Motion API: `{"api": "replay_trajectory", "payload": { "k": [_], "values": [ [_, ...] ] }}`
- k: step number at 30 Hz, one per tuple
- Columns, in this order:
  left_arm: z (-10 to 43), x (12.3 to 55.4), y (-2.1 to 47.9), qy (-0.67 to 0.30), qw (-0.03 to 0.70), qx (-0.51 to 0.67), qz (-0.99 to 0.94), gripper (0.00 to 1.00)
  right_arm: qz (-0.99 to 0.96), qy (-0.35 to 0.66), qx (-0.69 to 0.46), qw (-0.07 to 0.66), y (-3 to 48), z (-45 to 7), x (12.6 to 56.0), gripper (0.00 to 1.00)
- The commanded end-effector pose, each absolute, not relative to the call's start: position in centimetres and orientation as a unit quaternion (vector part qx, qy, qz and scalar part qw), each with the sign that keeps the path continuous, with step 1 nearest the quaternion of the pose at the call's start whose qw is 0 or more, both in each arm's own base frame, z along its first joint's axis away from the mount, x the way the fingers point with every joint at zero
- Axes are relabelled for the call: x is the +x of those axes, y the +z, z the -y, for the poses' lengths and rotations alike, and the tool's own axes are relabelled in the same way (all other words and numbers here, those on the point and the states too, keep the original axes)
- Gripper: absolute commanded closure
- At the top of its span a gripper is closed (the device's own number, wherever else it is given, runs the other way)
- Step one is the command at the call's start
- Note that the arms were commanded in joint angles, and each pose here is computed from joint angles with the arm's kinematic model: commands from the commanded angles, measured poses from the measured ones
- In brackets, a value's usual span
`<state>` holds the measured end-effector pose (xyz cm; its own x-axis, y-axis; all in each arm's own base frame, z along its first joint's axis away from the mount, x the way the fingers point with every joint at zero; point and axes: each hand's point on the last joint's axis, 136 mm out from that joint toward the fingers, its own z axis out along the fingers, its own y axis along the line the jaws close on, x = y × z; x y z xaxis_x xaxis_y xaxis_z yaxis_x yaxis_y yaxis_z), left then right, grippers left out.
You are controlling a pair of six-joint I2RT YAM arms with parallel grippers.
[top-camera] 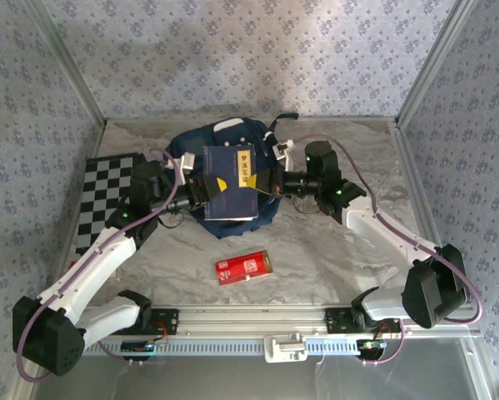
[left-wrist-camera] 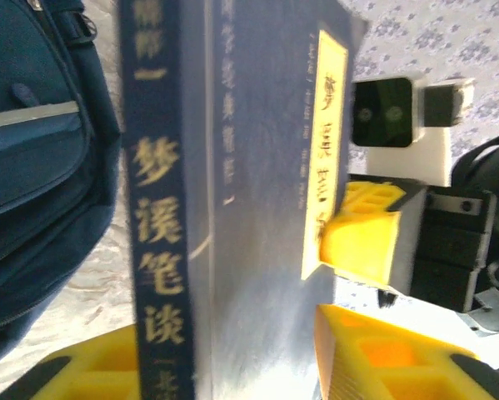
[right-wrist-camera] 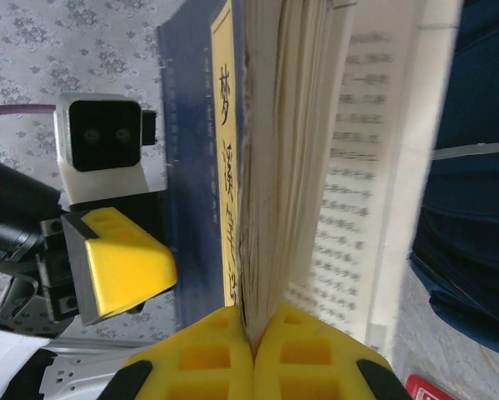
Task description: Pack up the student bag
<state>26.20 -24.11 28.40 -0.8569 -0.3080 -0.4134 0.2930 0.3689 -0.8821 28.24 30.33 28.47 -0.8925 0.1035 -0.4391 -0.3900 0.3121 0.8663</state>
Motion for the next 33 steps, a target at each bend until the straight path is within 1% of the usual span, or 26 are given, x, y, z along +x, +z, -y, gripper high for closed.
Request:
{"api": "replay_trajectory", "payload": {
  "k": [1, 4, 6, 7, 8, 11, 12, 13, 14, 16, 21, 26, 30, 33],
  "values": [
    [25.1, 25.9, 32.0, -0.593, 0.295, 0.020, -0.749, 0.72, -0.770, 0.591, -0.100, 0.219, 29.0, -30.5, 28.3, 1.00],
    [25.3, 26.3, 31.6, -0.586, 0.294, 0.014, -0.755, 0.87, -0.774, 0.587, -0.096, 0.218, 28.8, -30.2, 28.3, 0.99],
    [25.3, 26.6, 31.7, -0.587, 0.294, 0.010, -0.754, 0.95, -0.778, 0.583, -0.090, 0.217, 28.4, -29.8, 28.4, 0.90],
    [25.4, 26.7, 31.7, -0.589, 0.294, 0.009, -0.753, 0.98, -0.779, 0.581, -0.088, 0.217, 28.3, -29.6, 28.4, 0.84],
    [25.5, 26.8, 31.9, -0.592, 0.294, 0.007, -0.751, 1.00, -0.782, 0.579, -0.084, 0.216, 28.1, -29.3, 28.4, 0.75],
    [25.7, 27.1, 32.6, -0.600, 0.297, 0.006, -0.743, 1.00, -0.787, 0.574, -0.065, 0.217, 27.4, -28.3, 28.5, 0.41],
    [25.8, 27.2, 32.8, -0.602, 0.298, 0.006, -0.740, 1.00, -0.789, 0.573, -0.058, 0.214, 27.1, -28.1, 28.5, 0.33],
    [25.9, 27.3, 33.0, -0.605, 0.299, 0.005, -0.738, 1.00, -0.791, 0.572, -0.053, 0.209, 26.9, -28.0, 28.5, 0.26],
    [26.0, 27.4, 33.4, -0.610, 0.301, 0.005, -0.733, 1.00, -0.792, 0.573, -0.050, 0.204, 26.6, -28.0, 28.4, 0.21],
    [26.3, 27.5, 33.8, -0.615, 0.304, 0.005, -0.727, 1.00, -0.788, 0.582, -0.050, 0.194, 26.6, -28.4, 28.3, 0.16],
    [27.0, 28.1, 34.5, -0.626, 0.309, 0.002, -0.716, 1.00, -0.769, 0.611, -0.053, 0.177, 27.4, -29.9, 28.1, 0.12],
    [26.7, 29.1, 32.9, -0.596, 0.316, -0.013, -0.738, 1.00, -0.729, 0.659, -0.059, 0.175, 29.9, -30.4, 27.6, 0.13],
    [26.4, 29.5, 31.4, -0.573, 0.315, -0.021, -0.756, 1.00, -0.721, 0.665, -0.058, 0.187, 31.0, -29.8, 27.2, 0.22],
    [26.1, 29.7, 30.2, -0.554, 0.313, -0.027, -0.771, 1.00, -0.727, 0.658, -0.058, 0.189, 30.8, -29.6, 27.1, 0.34]
  ]
}}
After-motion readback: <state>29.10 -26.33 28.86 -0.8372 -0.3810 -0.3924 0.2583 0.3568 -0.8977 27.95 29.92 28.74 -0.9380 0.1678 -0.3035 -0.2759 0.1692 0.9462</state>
